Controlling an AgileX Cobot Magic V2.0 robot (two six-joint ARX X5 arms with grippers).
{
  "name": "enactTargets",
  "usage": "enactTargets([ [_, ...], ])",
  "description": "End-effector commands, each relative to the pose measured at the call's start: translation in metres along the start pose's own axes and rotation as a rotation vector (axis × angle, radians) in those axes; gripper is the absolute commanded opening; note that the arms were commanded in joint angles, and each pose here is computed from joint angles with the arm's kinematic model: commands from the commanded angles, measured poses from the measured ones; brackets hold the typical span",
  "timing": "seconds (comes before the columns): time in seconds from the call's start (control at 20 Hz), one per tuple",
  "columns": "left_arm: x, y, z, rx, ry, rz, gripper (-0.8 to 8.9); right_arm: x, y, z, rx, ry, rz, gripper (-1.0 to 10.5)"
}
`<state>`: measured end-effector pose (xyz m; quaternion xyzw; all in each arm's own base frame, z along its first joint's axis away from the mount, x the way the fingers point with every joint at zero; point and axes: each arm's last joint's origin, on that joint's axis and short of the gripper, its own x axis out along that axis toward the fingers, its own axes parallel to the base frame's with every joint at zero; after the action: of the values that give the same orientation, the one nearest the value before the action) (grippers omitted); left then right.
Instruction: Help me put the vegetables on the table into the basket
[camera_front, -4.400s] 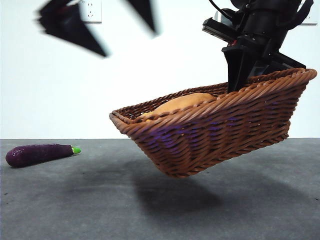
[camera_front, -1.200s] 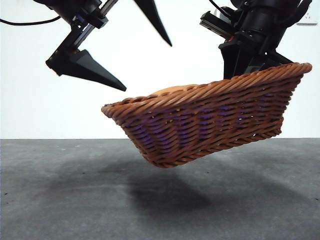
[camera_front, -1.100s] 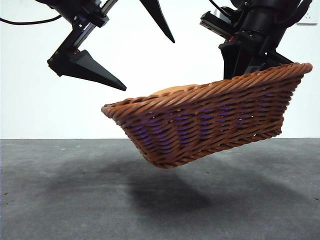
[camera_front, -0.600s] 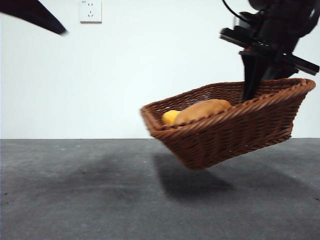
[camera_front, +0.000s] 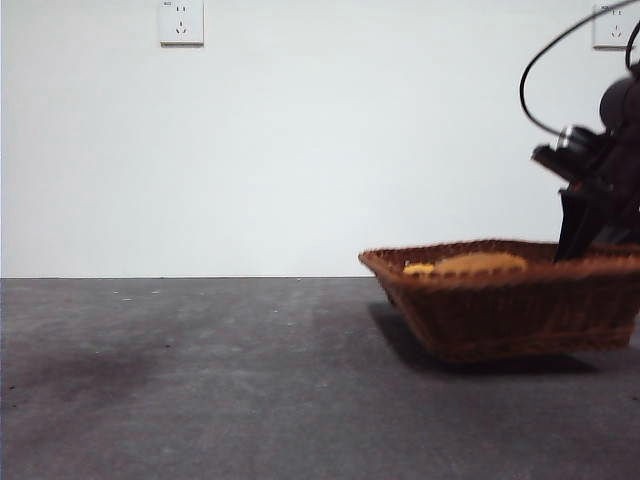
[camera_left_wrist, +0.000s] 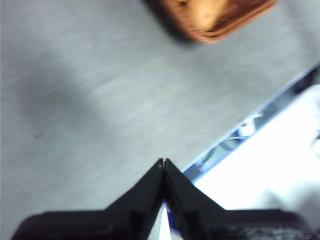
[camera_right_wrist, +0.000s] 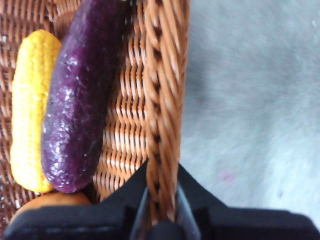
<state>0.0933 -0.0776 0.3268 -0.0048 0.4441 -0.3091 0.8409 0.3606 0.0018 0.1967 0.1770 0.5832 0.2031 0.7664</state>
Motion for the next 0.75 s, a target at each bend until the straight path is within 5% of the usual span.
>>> enactTargets([
  [0.05, 0.000, 0.002, -0.003, 0.015, 0.023, 0.046, -0.05, 0.009, -0.004, 0.013, -0.035, -0.011, 0.023, -0.1],
  [0.65, 0.002, 0.005, -0.006, 0.015, 0.071, 0.115, -0.05, 0.022, -0.018, 0.041, -0.016, -0.032, -0.076, 0.2],
  [0.75, 0.004, 0.006, -0.006, 0.016, 0.073, 0.137, -0.05, 0.022, -0.018, 0.041, -0.005, -0.028, -0.078, 4.6],
])
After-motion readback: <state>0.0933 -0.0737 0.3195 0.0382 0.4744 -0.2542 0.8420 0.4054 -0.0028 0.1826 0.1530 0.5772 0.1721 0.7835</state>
